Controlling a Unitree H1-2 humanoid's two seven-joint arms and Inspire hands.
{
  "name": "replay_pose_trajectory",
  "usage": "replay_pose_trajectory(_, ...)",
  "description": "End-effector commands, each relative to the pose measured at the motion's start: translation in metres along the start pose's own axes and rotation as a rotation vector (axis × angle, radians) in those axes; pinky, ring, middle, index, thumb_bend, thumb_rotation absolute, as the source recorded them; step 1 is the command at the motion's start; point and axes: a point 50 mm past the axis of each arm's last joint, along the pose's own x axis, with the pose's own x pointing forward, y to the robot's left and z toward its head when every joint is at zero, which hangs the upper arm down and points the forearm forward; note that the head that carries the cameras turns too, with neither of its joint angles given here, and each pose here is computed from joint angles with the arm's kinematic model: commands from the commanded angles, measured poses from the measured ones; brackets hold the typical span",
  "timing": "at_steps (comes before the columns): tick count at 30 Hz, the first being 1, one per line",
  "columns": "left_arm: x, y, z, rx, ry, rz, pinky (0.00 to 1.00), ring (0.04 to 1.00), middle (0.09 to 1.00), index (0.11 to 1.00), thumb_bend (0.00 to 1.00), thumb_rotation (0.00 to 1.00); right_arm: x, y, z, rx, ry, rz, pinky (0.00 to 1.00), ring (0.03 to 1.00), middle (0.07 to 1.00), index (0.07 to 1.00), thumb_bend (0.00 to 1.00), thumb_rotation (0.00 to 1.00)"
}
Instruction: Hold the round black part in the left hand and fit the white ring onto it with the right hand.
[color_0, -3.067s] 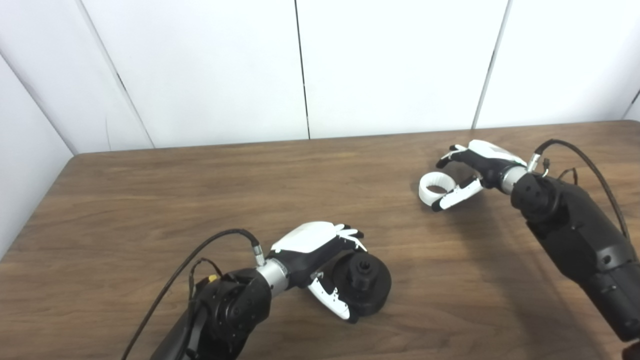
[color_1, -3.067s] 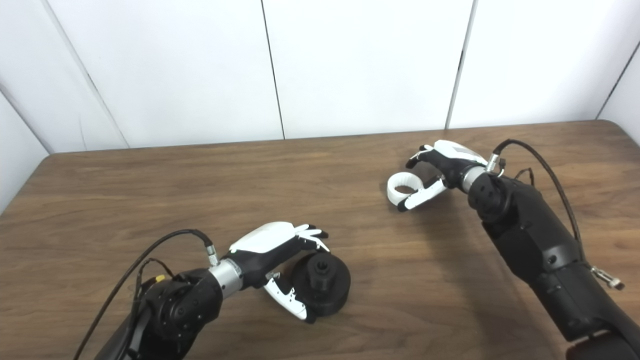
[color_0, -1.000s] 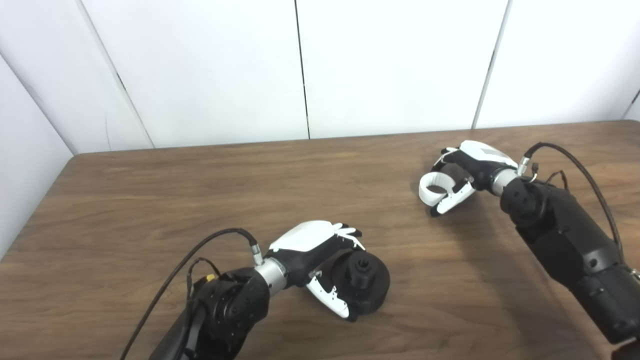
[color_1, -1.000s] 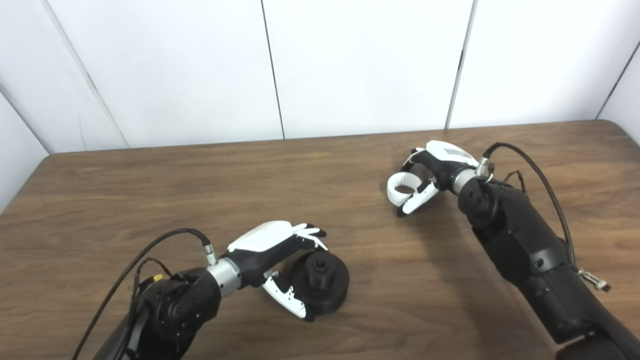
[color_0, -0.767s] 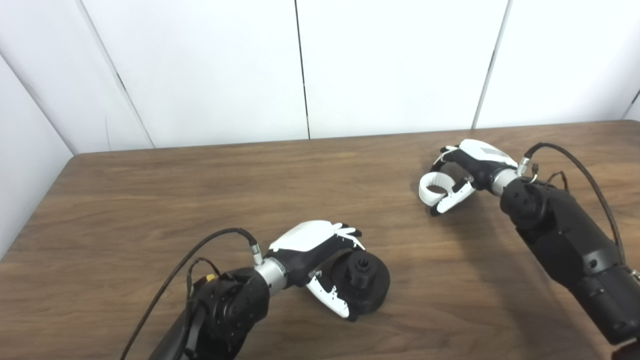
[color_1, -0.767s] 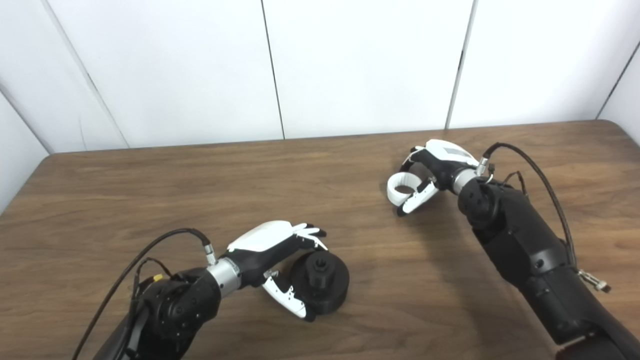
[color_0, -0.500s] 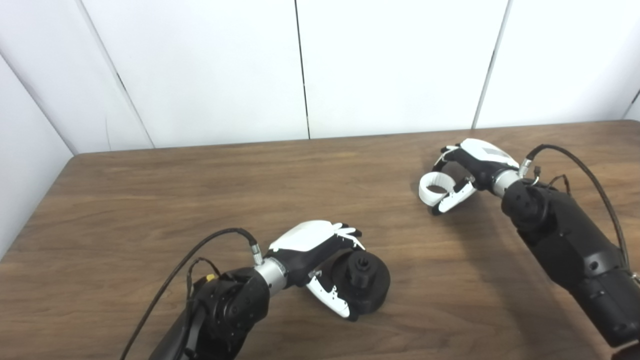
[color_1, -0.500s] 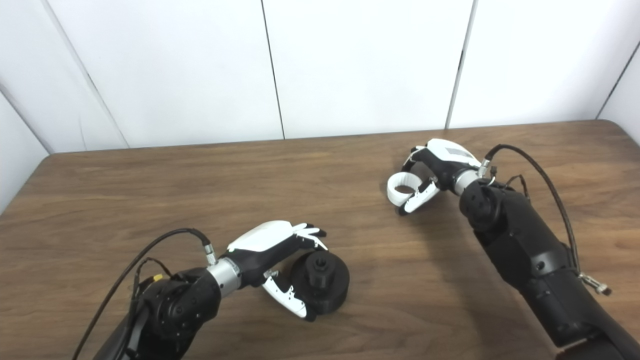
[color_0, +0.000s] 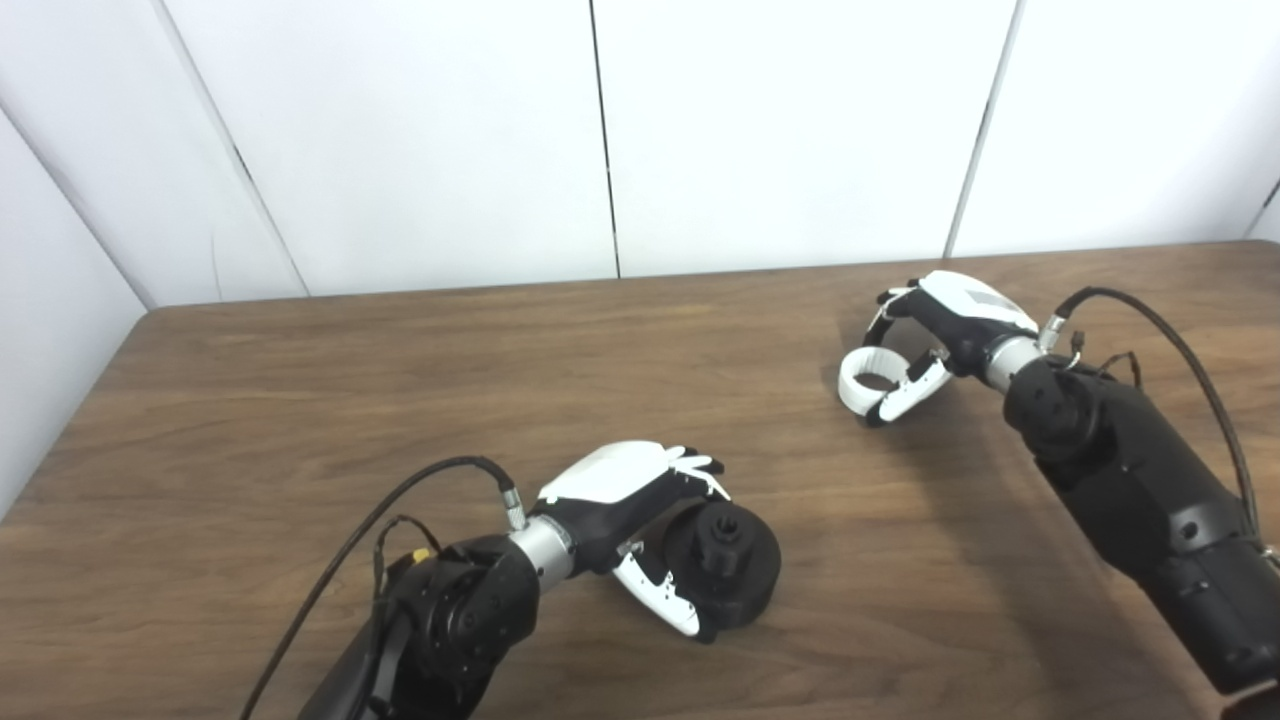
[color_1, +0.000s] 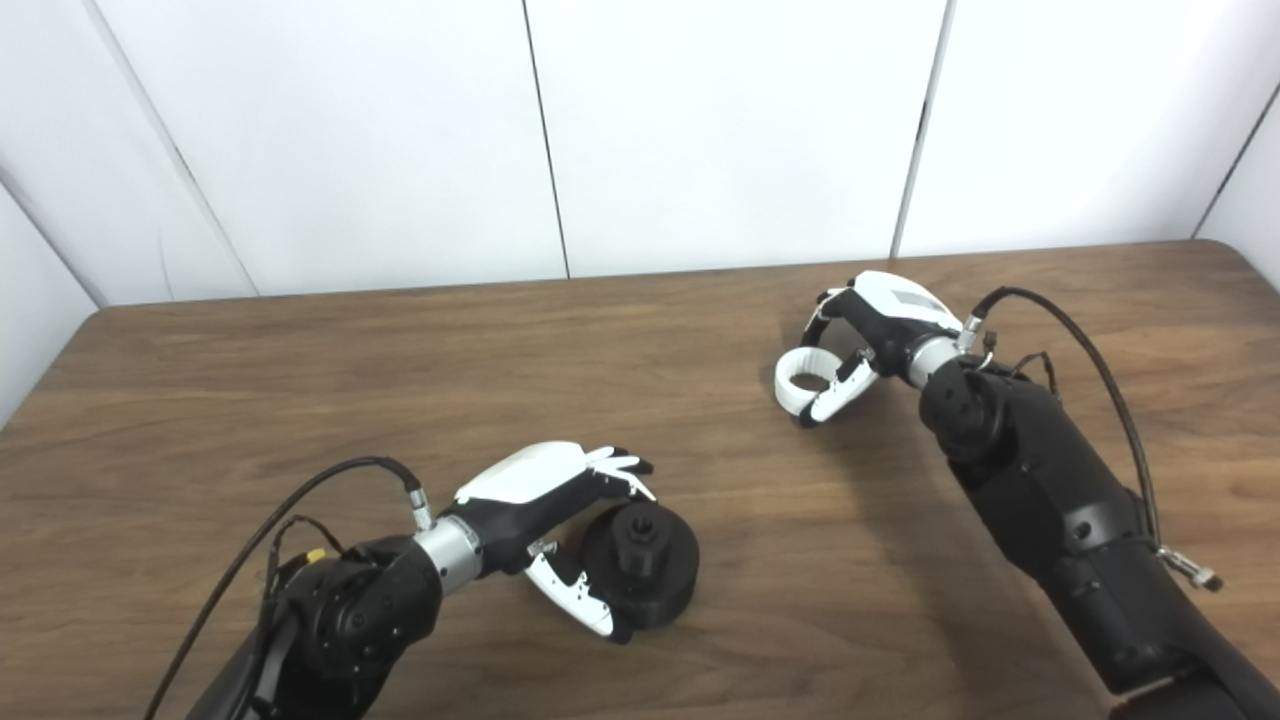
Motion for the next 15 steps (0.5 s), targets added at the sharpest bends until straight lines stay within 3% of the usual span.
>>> replay_pose_trajectory(1, -0.0014, 0.0166, 0.0101, 0.032, -0.046, 0.064, 0.95, 1.000, 0.960, 0.695, 0.92, 0.27, 0.0017, -0.0254, 0.0113, -0.003, -0.058, -0.085, 0.98, 1.000, 0.906, 0.580, 0.90, 0.17)
replay_pose_trajectory(15, -0.0012, 0.0173, 0.0102, 0.035, -0.048, 0.059, 0.95, 1.000, 0.964, 0.696, 0.92, 0.28, 0.0016, -0.0252, 0.0100, 0.014, -0.063, -0.092, 0.96, 1.000, 0.904, 0.572, 0.89, 0.16)
